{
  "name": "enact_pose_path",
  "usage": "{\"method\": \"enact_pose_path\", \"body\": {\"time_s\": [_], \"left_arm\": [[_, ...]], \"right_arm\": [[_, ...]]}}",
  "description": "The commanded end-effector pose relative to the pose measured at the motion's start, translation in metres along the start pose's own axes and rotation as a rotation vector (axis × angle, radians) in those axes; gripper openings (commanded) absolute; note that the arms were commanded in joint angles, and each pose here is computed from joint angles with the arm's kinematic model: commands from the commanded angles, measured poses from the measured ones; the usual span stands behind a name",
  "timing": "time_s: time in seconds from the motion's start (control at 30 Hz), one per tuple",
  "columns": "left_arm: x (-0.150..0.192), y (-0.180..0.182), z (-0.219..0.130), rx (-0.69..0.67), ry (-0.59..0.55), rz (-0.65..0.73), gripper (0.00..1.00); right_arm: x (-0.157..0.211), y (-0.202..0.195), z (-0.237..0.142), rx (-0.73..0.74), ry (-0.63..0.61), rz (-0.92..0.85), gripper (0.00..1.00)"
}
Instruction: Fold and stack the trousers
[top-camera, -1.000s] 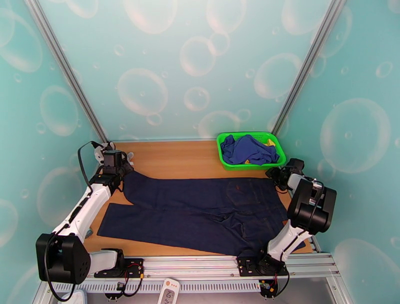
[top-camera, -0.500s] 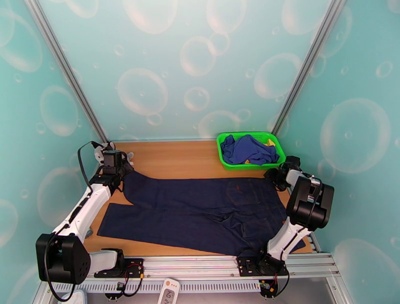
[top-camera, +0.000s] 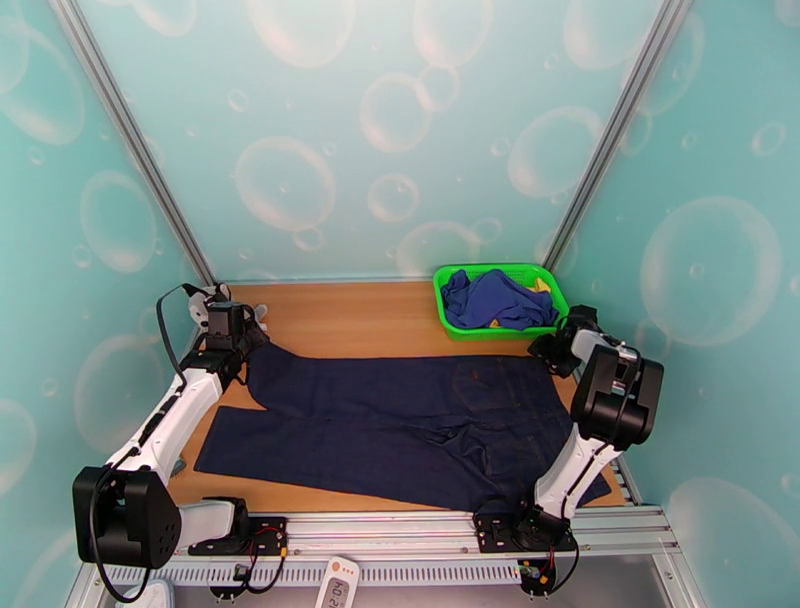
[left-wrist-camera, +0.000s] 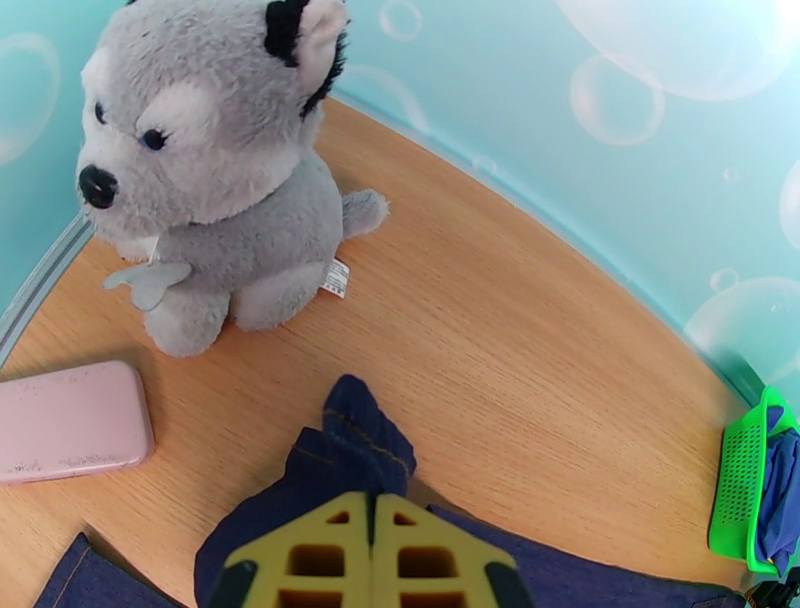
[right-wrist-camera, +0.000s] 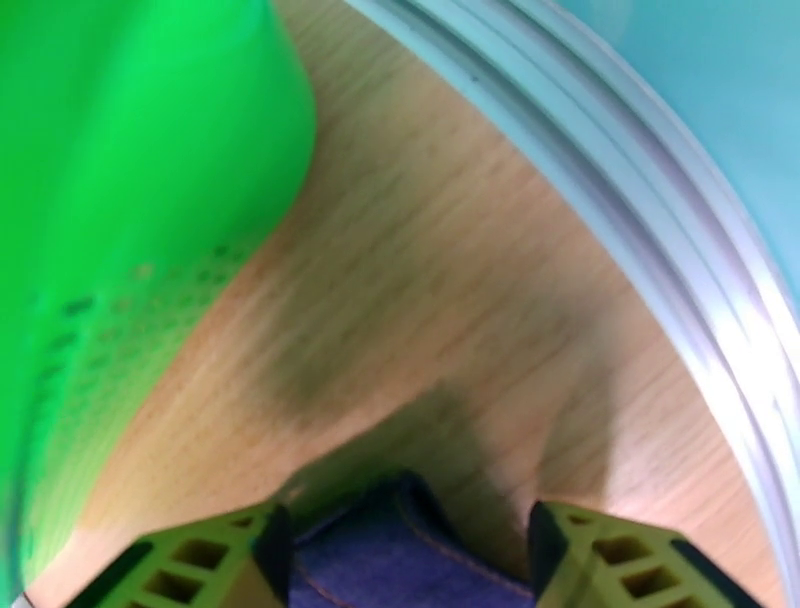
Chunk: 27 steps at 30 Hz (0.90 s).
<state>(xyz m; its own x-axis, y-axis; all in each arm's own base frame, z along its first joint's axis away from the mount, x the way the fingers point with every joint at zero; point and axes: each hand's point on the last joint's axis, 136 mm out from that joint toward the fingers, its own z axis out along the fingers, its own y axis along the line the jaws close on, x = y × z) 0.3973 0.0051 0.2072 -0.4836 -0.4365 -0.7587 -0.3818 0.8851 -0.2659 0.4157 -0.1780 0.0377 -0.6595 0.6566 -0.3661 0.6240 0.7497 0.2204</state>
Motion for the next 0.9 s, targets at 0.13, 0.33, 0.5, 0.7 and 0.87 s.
{"method": "enact_pose_path", "body": {"time_s": [0.13, 0.33, 0.5, 0.7, 0.87], "left_arm": [[-0.0030, -0.0062, -0.0014, 0.035, -0.015, 0.022, 0.00], [-0.0044, -0.0069, -0.0025, 0.042, -0.017, 0.021, 0.00], [-0.0032, -0.0059, -0.0020, 0.040, -0.014, 0.023, 0.00], [0.0011, -0.0042, 0.0007, 0.034, -0.003, 0.025, 0.00], [0.0021, -0.0043, 0.0011, 0.035, 0.001, 0.026, 0.00]], "right_arm": [[0.0125, -0.0010, 0.0087, 0.042, 0.068, -0.059, 0.54], [0.0138, 0.0012, 0.0093, 0.053, 0.070, -0.084, 0.43], [0.0144, 0.0023, 0.0093, 0.057, 0.066, -0.100, 0.28], [0.0138, 0.0031, 0.0084, 0.054, 0.060, -0.102, 0.12], [0.0123, 0.0058, 0.0053, 0.020, 0.044, -0.093, 0.00]]}}
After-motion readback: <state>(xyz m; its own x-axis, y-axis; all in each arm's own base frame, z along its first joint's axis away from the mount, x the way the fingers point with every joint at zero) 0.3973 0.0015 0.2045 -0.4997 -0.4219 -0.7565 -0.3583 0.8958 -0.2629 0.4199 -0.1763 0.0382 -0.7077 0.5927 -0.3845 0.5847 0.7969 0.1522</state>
